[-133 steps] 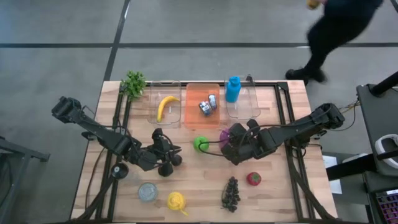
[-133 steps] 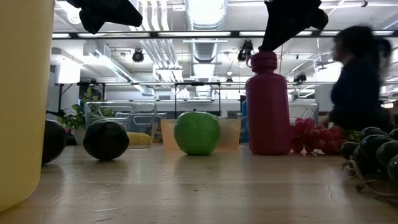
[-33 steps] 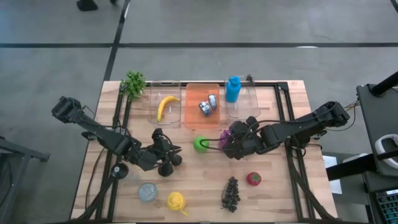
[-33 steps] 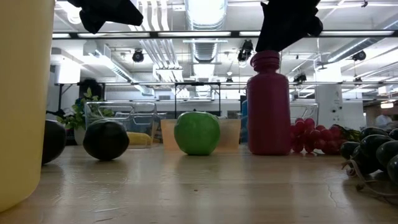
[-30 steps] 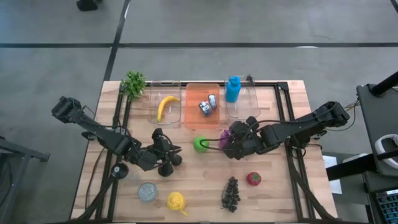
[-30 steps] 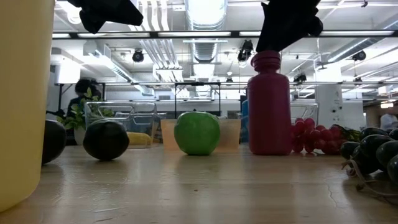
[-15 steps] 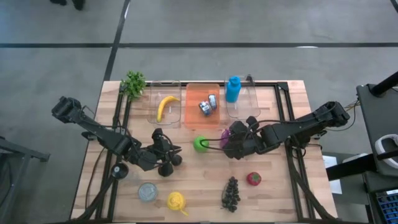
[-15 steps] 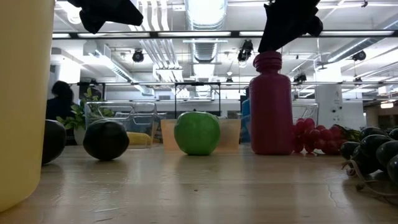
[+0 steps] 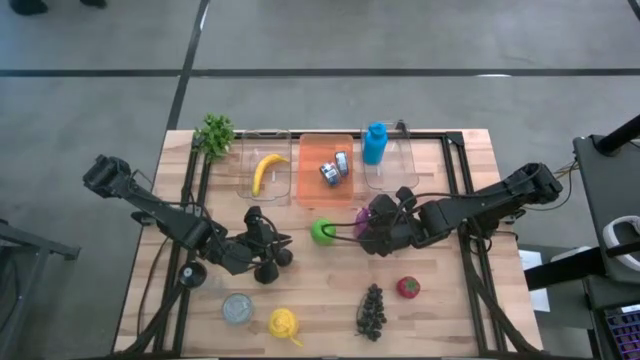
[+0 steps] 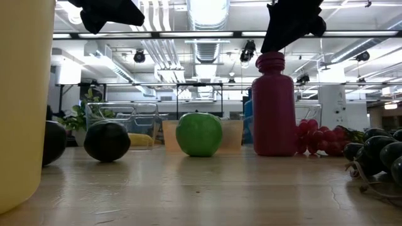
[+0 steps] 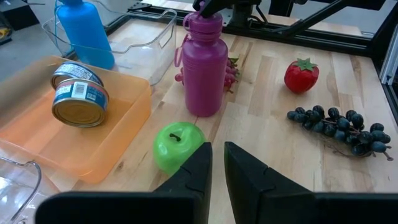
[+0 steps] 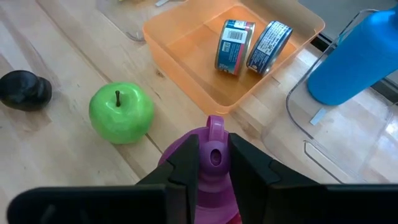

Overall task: Pick & Place Food Item
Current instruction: Put the violet water bottle into the right transparent bin

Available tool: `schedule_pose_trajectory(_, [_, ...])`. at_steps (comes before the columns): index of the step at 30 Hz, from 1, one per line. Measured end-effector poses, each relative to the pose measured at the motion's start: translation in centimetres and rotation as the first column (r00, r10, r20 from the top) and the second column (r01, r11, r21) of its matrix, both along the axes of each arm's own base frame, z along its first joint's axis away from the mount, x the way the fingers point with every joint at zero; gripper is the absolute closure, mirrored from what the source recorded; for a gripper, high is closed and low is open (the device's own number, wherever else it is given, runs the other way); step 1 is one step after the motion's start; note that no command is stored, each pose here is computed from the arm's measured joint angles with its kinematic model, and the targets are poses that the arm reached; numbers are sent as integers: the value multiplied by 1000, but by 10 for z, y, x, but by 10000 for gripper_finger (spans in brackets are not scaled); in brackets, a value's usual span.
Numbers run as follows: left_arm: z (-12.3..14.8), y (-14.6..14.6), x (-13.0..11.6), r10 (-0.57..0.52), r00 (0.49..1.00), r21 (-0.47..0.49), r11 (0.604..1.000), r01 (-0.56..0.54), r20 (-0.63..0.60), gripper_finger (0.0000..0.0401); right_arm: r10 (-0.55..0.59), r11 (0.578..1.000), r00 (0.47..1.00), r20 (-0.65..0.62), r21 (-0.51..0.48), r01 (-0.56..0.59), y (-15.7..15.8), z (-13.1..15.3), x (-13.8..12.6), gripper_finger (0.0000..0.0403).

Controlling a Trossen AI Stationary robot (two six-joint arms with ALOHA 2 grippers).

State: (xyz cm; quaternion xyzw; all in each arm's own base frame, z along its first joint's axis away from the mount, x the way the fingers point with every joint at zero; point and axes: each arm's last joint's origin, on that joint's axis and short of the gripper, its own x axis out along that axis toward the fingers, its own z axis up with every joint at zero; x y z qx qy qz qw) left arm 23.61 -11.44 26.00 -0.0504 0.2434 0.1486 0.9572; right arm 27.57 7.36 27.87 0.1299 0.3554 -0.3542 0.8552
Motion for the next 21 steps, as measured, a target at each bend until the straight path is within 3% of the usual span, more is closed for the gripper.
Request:
schedule_pose_trajectory(11, [0,0,0,0,1000,0,1000,0,0,354,14,1000,1000,-3,1,-14,0,4,0,337])
schedule_pose_trajectory(21, [0,0,0,0,1000,0,1000,0,0,354,54,999,997,54,-4,-54,2,34,6,337])
